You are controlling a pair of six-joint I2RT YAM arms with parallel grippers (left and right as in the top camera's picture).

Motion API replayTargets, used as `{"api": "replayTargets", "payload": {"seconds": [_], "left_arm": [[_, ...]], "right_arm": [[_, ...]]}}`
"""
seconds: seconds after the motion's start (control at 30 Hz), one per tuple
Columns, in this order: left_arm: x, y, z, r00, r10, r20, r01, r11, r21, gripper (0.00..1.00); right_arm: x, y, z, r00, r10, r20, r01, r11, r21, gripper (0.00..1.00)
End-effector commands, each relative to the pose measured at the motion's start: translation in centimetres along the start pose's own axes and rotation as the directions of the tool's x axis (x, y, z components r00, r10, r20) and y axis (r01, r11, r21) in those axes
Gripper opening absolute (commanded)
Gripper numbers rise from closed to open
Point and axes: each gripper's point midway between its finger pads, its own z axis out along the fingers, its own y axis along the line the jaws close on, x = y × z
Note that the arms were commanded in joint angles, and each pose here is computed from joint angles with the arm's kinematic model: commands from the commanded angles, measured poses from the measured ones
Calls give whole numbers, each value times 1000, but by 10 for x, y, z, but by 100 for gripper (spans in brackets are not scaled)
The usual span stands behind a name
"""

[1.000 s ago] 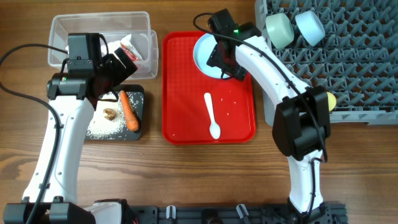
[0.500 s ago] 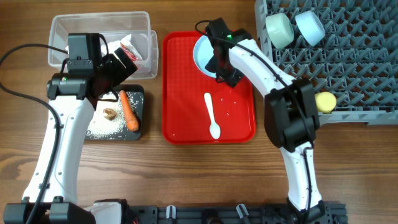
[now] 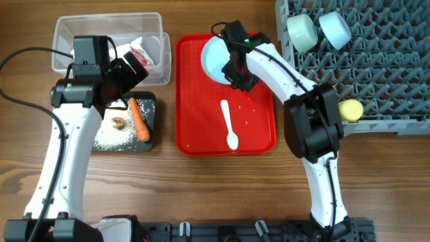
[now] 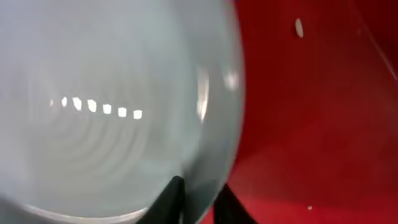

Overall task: Sort waste into correct bins and load items into the dishwasher rack
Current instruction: 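Move the right gripper to the light-blue plate and grasp its edge, then lift the light-blue plate and stand it upright in the rack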

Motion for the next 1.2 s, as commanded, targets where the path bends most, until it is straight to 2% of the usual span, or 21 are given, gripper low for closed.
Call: {"api": "replayTargets", "payload": {"seconds": [0.0,0.33,0.43,0.6,0.77,0.93,1.07,1.17], "left_arm": [[-3,-1,0,1000,-13,2,13,1000,4,100],[-3,-1,0,1000,-13,2,13,1000,4,100],[-3,-1,0,1000,-13,2,13,1000,4,100],[-3,-1,0,1000,-13,2,13,1000,4,100],[-3,-1,0,1000,-13,2,13,1000,4,100],[-3,-1,0,1000,-13,2,13,1000,4,100],[-3,-1,0,1000,-13,2,13,1000,4,100],[-3,-1,0,1000,-13,2,13,1000,4,100]], "right_arm": [[7,-3,8,998,-41,-49,42,999,8,6],[16,8,6,975,-201,-93,196,979,-65,5],[13,25,-2,936,-344,-77,329,931,-160,4],[-14,26,-24,885,-466,14,460,868,-188,4],[-50,12,-46,862,-497,96,506,849,-150,4],[-86,6,-97,815,-533,226,571,804,-164,4],[-111,10,-158,722,-567,397,662,732,-160,4],[-124,9,-200,629,-587,510,720,687,-97,4]]}}
